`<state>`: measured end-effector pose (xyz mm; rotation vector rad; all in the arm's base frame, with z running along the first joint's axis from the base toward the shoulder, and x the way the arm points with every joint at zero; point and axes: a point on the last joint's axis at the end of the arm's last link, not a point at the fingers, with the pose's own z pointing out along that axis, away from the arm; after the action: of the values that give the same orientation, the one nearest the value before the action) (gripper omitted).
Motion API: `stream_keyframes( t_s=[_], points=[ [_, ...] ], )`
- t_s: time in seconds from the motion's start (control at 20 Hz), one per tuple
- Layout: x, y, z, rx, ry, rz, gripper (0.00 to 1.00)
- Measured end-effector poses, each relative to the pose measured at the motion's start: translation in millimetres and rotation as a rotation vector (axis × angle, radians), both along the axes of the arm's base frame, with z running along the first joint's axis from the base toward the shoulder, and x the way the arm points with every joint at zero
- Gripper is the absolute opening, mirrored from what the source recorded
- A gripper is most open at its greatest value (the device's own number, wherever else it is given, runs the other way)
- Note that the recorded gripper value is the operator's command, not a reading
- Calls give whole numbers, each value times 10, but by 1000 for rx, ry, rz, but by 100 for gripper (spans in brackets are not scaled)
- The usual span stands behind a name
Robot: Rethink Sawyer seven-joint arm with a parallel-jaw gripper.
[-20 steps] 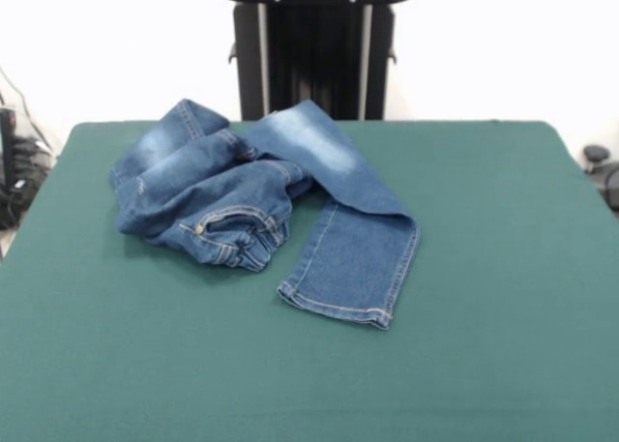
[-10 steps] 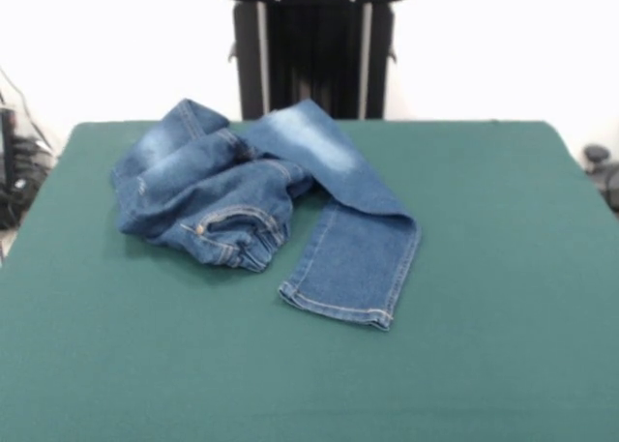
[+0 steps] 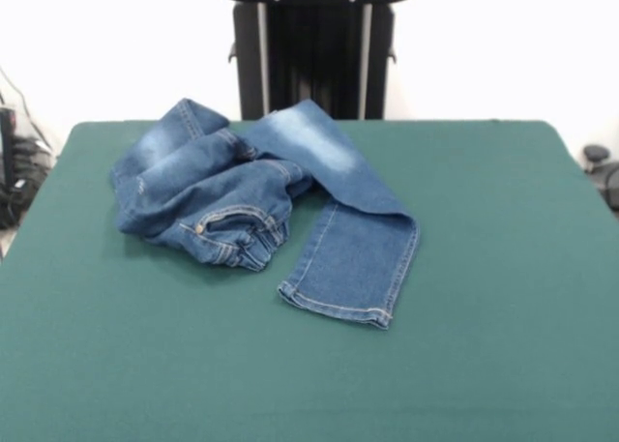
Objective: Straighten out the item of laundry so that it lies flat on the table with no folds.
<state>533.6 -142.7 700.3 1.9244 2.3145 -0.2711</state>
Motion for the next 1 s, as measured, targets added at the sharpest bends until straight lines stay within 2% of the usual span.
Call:
stream_keyframes(
  t_s=[0.25,0.5,0.65,1.0],
  points=[
    [-14,116,-33,-16,-84,34,100],
    [8,177,-139,-37,-139,60,100],
    [28,173,-192,-49,-158,67,100],
    [33,174,-229,-45,-156,68,100]
  ],
)
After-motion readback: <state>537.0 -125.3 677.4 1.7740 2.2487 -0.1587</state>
